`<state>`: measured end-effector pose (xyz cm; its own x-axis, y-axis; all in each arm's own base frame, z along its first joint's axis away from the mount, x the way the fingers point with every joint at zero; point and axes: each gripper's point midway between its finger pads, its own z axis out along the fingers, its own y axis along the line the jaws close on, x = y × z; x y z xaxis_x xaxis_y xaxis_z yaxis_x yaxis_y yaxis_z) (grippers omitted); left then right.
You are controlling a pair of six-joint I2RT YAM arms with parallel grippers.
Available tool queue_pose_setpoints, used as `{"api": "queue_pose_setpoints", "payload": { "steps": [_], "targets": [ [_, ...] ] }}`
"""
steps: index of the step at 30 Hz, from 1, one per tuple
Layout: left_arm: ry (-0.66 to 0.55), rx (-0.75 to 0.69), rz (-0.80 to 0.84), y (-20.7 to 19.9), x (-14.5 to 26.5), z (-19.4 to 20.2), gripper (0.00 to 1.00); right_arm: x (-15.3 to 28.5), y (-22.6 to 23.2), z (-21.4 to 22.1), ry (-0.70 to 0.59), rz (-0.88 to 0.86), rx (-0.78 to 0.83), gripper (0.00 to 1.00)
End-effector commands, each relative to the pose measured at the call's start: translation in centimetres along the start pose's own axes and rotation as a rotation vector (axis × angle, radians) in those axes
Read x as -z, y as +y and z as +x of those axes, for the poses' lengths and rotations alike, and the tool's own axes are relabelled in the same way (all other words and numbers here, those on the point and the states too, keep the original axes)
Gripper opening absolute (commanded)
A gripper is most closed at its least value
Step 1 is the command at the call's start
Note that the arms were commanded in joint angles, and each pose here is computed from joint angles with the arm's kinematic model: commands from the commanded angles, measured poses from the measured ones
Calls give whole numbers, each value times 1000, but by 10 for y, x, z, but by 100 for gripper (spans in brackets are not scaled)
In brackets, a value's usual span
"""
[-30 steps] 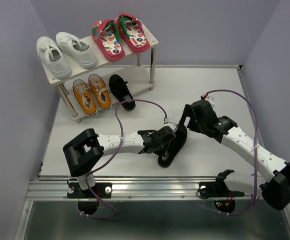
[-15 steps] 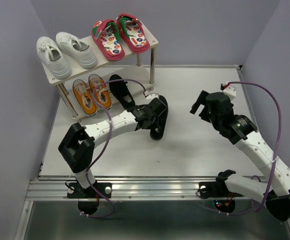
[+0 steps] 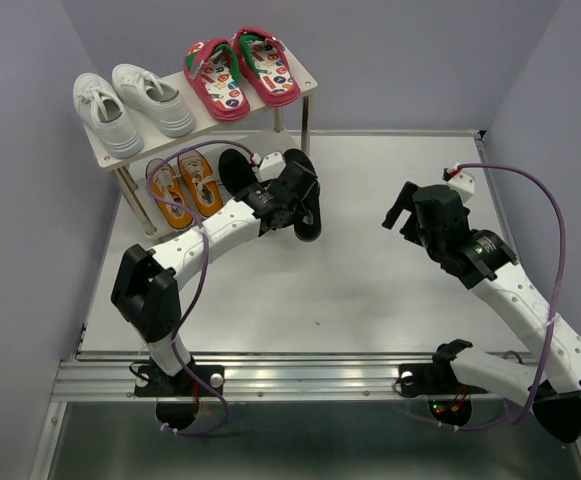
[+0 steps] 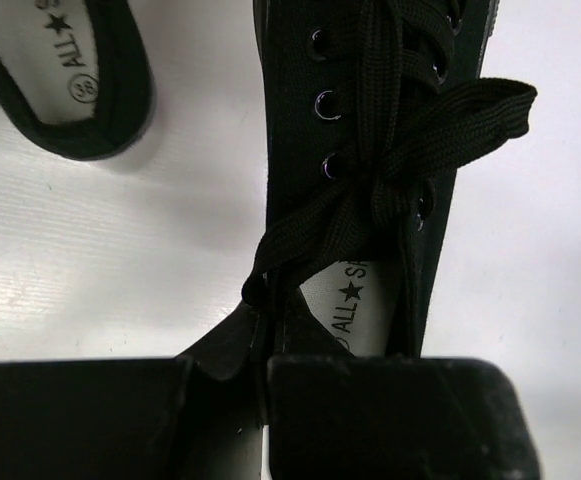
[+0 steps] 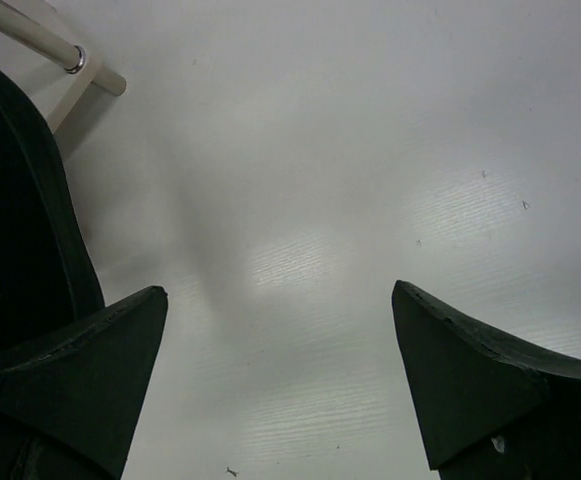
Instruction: Place and organize the shoes onto the shoe shelf
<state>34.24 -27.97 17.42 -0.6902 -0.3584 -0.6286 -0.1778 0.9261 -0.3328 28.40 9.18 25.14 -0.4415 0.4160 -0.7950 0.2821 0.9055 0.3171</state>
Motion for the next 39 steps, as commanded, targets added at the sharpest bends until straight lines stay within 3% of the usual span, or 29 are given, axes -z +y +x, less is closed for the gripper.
{"api": "queue_pose_setpoints", "payload": {
  "steps": [1,9,21,39],
  "targets": [
    [-170,216,39,-16,16,-61,0,7,-3,-18,-50,16,-15,100],
    [-270,341,-1,-9,-6,-92,0,8,-5,-14,-38,18,-5,100],
    [-387,356,-76,10,-41,-129,0,6,-9,-4,-11,22,9,100],
    [-372,305,-112,32,-98,-142,0,11,-17,-2,-10,34,9,100]
  ]
}}
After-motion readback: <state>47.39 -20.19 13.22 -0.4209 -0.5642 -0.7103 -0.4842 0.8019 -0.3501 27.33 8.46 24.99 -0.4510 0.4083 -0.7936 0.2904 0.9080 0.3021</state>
